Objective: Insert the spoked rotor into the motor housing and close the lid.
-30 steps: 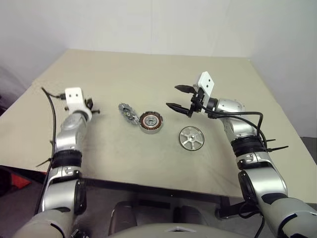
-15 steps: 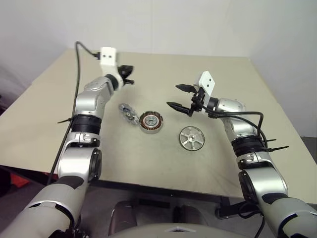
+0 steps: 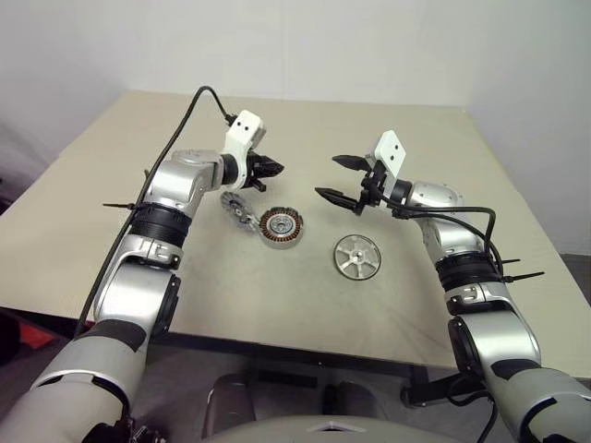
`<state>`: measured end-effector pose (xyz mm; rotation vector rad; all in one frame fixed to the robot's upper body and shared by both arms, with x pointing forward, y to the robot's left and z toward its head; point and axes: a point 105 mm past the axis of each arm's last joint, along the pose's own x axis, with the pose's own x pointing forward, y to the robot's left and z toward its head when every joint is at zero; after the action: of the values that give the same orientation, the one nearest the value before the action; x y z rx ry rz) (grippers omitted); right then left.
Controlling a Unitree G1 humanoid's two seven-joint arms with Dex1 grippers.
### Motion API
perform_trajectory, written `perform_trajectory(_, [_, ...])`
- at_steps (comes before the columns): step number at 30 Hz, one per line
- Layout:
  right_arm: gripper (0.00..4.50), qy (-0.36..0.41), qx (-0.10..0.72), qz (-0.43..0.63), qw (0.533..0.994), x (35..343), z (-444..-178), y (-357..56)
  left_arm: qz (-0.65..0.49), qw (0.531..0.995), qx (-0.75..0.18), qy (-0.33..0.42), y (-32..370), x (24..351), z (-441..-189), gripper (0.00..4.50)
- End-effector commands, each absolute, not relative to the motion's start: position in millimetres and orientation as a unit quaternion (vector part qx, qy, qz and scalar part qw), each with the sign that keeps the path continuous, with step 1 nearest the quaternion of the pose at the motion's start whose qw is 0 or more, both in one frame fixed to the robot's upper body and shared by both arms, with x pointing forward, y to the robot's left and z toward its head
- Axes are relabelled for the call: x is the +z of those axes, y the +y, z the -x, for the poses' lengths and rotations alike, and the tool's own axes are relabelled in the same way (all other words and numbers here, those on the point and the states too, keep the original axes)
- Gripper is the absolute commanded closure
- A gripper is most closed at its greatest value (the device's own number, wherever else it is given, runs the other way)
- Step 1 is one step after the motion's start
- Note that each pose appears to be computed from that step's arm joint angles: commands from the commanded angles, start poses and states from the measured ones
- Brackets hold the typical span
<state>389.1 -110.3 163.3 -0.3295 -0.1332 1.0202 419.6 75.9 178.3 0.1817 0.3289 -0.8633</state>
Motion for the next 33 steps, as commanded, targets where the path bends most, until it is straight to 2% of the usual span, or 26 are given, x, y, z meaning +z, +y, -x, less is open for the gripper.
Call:
perform_trajectory(1, [0.18,-0.097,0.481,0.168,0.855,184,-391,-111,-0.126,0.873,-0.449,0.142,61,198,-413,3.79])
perform_trajectory(15, [0.18,-0.098,0.485,0.172,0.852,186,-392,-111,-0.160,0.822,-0.508,0.203,38,164,-392,3.79])
perform_trajectory(33, [0.18,-0.101,0.485,0.172,0.852,186,-392,-110,-0.168,0.803,-0.512,0.254,41,128,-377,3.79])
